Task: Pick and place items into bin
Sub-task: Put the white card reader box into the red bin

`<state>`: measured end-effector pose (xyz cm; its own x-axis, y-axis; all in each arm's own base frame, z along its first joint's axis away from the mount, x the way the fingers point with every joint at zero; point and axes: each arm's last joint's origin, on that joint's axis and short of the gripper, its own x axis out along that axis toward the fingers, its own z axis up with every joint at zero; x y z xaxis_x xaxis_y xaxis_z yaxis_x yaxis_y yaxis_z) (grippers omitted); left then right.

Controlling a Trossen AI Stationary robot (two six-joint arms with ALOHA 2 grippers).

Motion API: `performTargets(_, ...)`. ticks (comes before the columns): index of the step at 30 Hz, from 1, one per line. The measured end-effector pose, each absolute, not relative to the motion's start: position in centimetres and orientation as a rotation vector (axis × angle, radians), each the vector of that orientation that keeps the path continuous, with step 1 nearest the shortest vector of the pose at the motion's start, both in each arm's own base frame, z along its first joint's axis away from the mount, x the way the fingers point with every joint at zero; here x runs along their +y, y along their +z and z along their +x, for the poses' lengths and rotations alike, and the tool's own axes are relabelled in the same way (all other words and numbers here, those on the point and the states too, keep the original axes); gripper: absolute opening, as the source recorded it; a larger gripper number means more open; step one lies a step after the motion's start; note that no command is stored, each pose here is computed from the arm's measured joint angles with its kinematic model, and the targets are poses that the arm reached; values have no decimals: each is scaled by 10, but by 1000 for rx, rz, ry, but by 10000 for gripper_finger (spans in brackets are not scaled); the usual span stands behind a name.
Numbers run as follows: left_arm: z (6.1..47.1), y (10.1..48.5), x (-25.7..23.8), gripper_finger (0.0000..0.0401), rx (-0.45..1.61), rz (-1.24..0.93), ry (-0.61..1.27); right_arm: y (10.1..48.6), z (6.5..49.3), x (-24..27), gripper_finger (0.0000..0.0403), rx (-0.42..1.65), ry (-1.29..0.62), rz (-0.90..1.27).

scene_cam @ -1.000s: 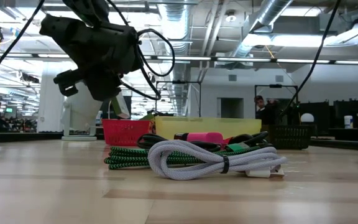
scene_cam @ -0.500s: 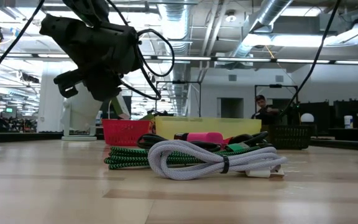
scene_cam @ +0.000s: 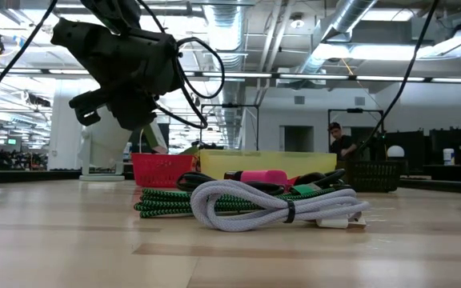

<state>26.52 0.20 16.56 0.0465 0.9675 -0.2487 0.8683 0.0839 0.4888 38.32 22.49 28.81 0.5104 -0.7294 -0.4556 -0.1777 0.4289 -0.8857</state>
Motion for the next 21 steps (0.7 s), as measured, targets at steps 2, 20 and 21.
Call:
performTargets(2, 265, 166, 2, 64, 1843, 1805, 245, 288, 383, 225, 192, 1010, -430, -1104)
performTargets(20, 265, 166, 8, 64, 1866, 1792, 250, 288, 383, 225, 190, 1010, -430, -1103)
performTargets(21, 265, 166, 8, 64, 1865, 1791, 248, 288, 383, 225, 190, 1010, -430, -1103)
